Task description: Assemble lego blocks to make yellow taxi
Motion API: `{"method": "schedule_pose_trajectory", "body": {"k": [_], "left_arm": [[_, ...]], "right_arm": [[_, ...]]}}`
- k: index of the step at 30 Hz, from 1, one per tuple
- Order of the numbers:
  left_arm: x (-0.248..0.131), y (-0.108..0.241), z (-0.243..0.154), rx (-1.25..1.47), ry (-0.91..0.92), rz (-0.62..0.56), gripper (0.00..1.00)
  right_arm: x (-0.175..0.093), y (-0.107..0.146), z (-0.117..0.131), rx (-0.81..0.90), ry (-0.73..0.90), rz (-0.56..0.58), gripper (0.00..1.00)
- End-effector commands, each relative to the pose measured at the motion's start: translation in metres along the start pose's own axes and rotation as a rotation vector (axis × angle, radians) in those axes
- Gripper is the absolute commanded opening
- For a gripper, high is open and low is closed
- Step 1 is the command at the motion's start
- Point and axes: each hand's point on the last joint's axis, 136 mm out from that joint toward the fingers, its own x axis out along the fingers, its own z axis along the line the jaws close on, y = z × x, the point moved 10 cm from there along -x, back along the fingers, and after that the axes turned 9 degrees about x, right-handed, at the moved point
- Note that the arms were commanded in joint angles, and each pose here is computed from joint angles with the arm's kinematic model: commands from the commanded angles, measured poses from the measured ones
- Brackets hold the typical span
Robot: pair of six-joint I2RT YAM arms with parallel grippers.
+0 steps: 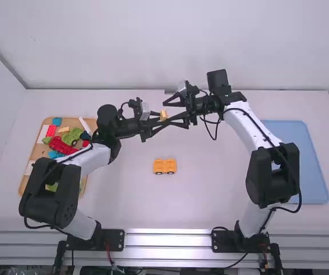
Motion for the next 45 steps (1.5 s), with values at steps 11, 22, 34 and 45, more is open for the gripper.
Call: {"method": "schedule_pose_trajectory", "body": {"k": [11, 22, 34, 45], "left_arm": [[0.003, -0.003, -0.001, -0.009, 0.01, -0.008, 0.22], [0.003, -0.004, -0.001, -0.007, 0.01, -0.012, 0.18], [0.003, 0.004, -0.002, -0.057, 0.006, 0.024, 0.99], [-0.019, 0.07, 0.015, -0.279, -0.508, 0.47, 0.99]], "right_arm": [[0.002, -0.011, 0.009, -0.042, -0.026, -0.016, 0.49], [0.013, -0.009, 0.008, -0.05, 0.011, 0.034, 0.27], [-0.02, -0.009, -0.02, 0.048, 0.292, 0.084, 0.21], [-0.068, 0.055, -0.033, 0.639, 1.113, 0.522, 0.21]]}}
